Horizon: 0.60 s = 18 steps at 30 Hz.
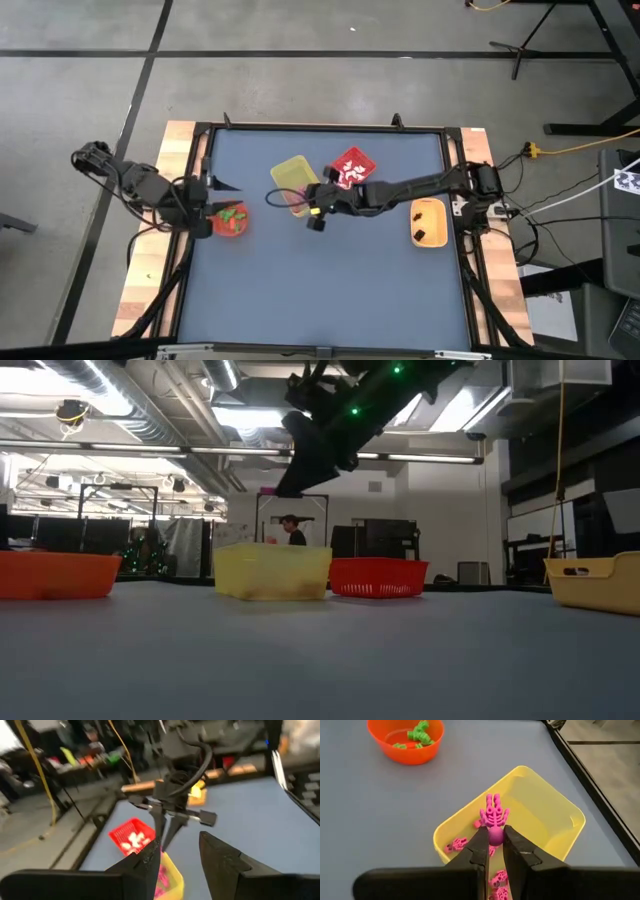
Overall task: Sort Halloween decoration
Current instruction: Put the pink skeleton toy into the yellow bin
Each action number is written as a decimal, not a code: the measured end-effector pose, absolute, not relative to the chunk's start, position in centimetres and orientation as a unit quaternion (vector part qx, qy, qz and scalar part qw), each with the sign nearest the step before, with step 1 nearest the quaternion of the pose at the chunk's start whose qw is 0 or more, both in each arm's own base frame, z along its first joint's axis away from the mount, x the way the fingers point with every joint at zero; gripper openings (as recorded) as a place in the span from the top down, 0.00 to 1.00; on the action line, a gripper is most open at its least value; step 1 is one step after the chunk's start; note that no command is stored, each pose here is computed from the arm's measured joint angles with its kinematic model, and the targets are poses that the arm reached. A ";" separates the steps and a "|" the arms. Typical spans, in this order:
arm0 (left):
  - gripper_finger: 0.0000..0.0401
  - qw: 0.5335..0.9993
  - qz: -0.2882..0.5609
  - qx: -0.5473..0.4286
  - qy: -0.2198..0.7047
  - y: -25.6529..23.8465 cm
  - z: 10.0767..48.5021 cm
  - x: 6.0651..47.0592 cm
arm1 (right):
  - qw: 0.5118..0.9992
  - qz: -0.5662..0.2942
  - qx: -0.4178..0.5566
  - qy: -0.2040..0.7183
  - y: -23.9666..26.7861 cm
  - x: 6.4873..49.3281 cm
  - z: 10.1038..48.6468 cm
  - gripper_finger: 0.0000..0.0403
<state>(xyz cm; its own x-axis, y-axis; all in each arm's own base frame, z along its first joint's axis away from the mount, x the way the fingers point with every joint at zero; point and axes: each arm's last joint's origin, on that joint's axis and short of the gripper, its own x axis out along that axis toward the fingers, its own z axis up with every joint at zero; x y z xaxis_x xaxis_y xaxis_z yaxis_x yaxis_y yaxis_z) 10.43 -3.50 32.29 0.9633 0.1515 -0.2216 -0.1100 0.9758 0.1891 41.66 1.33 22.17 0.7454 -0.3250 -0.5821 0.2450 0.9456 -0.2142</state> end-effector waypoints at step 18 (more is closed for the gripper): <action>0.70 0.990 0.116 0.042 -0.066 -0.2 24.0 7.1 | 0.941 -0.143 -0.046 0.304 0.4 42.0 22.5 0.91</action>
<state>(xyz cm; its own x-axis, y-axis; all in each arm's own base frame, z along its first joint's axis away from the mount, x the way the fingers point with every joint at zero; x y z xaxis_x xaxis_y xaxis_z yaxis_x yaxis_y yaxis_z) 7.09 -0.25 24.05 0.9645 0.2232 0.1412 -0.2343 0.9698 0.0678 41.98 0.42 22.48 0.7742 -0.2978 -0.5585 0.2415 0.9546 -0.1741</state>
